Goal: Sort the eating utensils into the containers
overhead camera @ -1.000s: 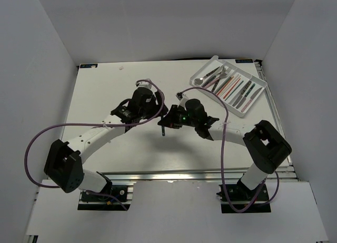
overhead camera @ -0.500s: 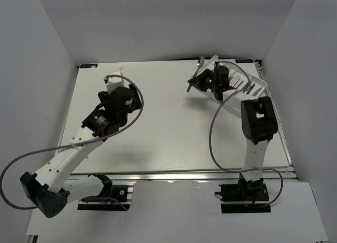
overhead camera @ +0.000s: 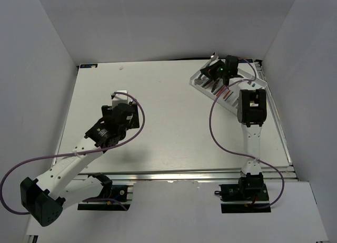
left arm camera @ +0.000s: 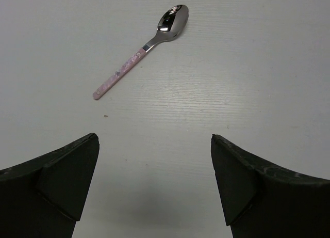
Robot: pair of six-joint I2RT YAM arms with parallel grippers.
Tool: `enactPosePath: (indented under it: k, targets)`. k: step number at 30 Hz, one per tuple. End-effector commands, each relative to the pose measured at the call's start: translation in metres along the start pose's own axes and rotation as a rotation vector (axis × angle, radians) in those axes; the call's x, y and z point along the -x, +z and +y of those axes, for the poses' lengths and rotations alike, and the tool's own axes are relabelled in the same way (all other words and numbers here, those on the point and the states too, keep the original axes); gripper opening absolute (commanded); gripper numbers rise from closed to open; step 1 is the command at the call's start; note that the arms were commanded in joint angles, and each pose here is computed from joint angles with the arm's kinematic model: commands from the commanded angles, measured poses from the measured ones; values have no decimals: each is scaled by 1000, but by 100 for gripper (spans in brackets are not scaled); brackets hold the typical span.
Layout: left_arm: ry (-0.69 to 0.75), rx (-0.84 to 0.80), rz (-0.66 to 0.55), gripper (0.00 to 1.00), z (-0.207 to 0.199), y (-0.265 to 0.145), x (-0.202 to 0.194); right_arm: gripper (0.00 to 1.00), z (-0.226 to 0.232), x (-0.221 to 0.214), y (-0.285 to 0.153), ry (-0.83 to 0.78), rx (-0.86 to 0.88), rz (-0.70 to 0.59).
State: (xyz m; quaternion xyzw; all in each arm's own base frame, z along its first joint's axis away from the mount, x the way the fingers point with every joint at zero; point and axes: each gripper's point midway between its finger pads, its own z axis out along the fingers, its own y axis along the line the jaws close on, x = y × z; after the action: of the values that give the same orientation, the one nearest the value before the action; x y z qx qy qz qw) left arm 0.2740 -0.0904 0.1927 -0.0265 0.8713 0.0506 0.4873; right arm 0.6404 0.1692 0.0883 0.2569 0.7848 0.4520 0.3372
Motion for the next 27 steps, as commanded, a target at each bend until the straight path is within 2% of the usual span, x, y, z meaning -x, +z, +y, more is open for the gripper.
enactPosePath:
  k: [1,4,10,11,16,18,22,23,25,27]
  targets:
    - [-19,-54,-28,98,-8,-4,8,0,35,10,-1,-25,69,10]
    - [-17,-70,-20,98,-10,-4,5,1,29,12,1,-19,56,2]
    - [-20,-70,-24,98,-9,-5,6,18,23,8,-1,2,25,0]
    - [-20,-66,-25,98,-8,-5,6,23,23,7,-3,2,22,-4]
    - [-23,-65,-27,98,-8,-5,7,29,19,6,-10,17,-14,-26]
    - [-24,-62,-28,98,-7,-5,7,37,19,6,-11,21,-19,-26]
    - [-30,-53,-36,98,-5,-7,9,46,27,9,-14,14,-13,-32]
    - [-33,-51,-36,98,-4,-7,9,53,29,10,-15,13,-13,-30]
    - [-40,-38,-38,98,-3,-6,10,54,36,11,-19,-4,-8,-31]
    - [-55,-21,-42,98,0,-5,13,68,45,13,-26,-17,2,-35]
